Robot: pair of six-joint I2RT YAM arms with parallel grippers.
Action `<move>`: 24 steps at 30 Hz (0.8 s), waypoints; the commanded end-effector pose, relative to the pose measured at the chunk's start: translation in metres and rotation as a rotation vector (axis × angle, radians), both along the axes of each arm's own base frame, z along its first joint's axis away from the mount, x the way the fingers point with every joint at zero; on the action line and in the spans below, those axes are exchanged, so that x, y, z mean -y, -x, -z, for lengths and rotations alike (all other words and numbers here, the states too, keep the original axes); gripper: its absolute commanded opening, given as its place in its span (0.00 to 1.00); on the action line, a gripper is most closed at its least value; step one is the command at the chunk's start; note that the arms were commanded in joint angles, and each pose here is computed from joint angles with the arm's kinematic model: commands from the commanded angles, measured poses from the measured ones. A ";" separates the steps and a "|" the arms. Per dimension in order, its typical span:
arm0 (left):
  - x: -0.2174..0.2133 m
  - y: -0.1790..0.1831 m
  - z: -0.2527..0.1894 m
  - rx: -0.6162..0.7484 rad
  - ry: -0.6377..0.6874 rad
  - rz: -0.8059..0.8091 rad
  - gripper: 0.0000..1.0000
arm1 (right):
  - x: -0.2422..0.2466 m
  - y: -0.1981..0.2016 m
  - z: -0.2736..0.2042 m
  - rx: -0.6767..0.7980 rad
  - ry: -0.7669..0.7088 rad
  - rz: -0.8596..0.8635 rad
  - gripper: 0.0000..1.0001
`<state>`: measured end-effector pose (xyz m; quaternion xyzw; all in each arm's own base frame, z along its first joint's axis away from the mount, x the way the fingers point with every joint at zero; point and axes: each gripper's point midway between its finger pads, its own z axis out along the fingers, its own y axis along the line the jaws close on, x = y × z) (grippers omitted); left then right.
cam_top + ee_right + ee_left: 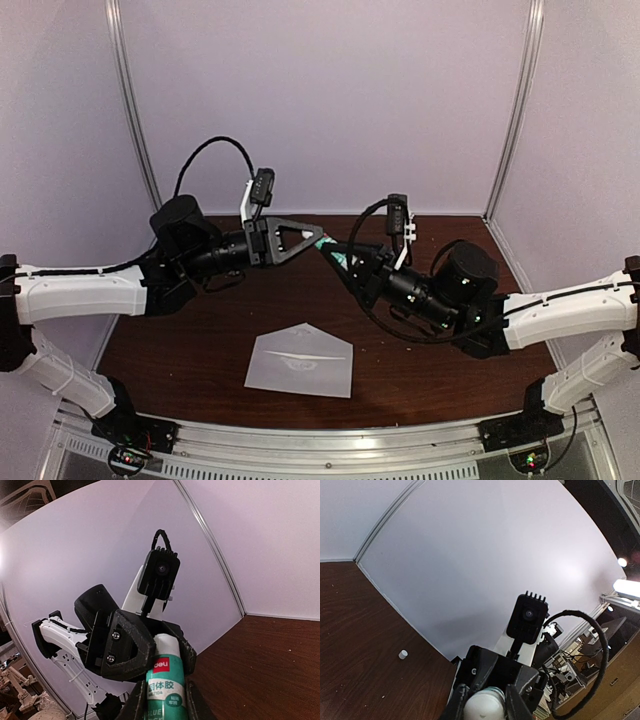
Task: Place the letter into the envelope and seal it
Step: Paint the envelope at the center of the board.
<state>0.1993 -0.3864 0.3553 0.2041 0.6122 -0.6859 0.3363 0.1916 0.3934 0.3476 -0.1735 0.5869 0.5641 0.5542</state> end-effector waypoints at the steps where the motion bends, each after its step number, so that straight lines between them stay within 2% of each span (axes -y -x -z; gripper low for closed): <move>1: -0.005 0.005 -0.011 0.055 0.034 -0.003 0.14 | 0.001 0.004 0.006 -0.004 0.038 -0.004 0.23; 9: -0.010 0.003 0.004 0.040 -0.039 -0.005 0.00 | 0.009 0.015 0.014 -0.025 0.139 -0.046 0.68; 14: -0.009 0.004 0.021 0.068 -0.154 -0.002 0.00 | -0.001 0.021 0.030 -0.041 0.316 -0.127 0.83; 19: -0.008 0.011 0.032 0.115 -0.236 0.042 0.00 | -0.009 0.026 0.050 -0.064 0.460 -0.208 0.85; 24: -0.005 0.022 0.035 0.149 -0.263 0.118 0.00 | -0.027 0.033 0.056 -0.081 0.522 -0.313 0.65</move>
